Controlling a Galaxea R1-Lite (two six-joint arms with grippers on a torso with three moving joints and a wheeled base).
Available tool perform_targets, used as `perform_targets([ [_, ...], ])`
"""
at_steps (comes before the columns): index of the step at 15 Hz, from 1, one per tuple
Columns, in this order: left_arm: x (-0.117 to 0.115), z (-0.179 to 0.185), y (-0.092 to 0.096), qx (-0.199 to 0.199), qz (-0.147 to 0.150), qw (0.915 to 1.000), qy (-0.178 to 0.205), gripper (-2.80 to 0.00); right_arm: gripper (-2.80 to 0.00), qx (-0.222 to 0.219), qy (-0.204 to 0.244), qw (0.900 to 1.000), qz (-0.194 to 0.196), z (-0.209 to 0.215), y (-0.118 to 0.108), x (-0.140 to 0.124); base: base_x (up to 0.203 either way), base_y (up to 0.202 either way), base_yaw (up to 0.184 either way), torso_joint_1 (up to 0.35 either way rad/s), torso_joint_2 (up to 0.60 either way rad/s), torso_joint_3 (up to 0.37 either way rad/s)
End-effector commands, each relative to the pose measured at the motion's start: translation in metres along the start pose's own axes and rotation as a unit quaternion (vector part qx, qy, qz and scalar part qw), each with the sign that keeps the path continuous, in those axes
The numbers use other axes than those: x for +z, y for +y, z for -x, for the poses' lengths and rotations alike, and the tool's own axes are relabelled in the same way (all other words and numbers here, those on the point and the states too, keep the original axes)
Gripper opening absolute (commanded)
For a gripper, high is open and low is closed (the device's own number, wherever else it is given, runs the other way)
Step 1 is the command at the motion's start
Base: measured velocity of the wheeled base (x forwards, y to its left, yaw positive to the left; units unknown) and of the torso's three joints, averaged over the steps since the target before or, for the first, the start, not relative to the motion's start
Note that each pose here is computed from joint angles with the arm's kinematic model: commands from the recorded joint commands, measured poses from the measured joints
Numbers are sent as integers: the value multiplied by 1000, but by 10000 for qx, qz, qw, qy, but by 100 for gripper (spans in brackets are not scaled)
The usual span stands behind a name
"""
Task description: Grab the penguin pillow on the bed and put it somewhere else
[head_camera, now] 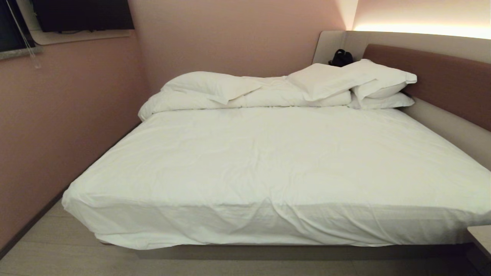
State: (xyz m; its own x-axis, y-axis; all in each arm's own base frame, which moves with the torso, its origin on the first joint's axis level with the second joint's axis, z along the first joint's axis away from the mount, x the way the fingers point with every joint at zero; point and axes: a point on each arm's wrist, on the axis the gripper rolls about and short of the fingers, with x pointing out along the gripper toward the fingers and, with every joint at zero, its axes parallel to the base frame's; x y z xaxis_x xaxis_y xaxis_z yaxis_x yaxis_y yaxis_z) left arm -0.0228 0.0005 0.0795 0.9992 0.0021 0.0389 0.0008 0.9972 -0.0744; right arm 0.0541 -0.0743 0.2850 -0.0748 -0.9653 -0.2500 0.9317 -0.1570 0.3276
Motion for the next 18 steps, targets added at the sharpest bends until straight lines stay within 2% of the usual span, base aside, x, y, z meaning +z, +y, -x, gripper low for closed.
perform_targets([
  [1,0,0,0,4,6,10000,-5,-280,-280,-377,-72,9993,-34,-15,12,8,0,0,0,0,0,0],
  [7,0,0,0,4,6,10000,-5,-280,-280,-846,-241,9960,-164,-31,17,20,0,0,0,0,0,0],
  [15,0,0,0,4,6,10000,-5,-280,-280,-1690,-550,9831,-437,-70,17,32,0,0,0,0,0,0],
  [18,0,0,0,4,6,10000,-5,-280,-280,-1807,-652,9800,-528,-82,17,34,0,0,0,0,0,0],
])
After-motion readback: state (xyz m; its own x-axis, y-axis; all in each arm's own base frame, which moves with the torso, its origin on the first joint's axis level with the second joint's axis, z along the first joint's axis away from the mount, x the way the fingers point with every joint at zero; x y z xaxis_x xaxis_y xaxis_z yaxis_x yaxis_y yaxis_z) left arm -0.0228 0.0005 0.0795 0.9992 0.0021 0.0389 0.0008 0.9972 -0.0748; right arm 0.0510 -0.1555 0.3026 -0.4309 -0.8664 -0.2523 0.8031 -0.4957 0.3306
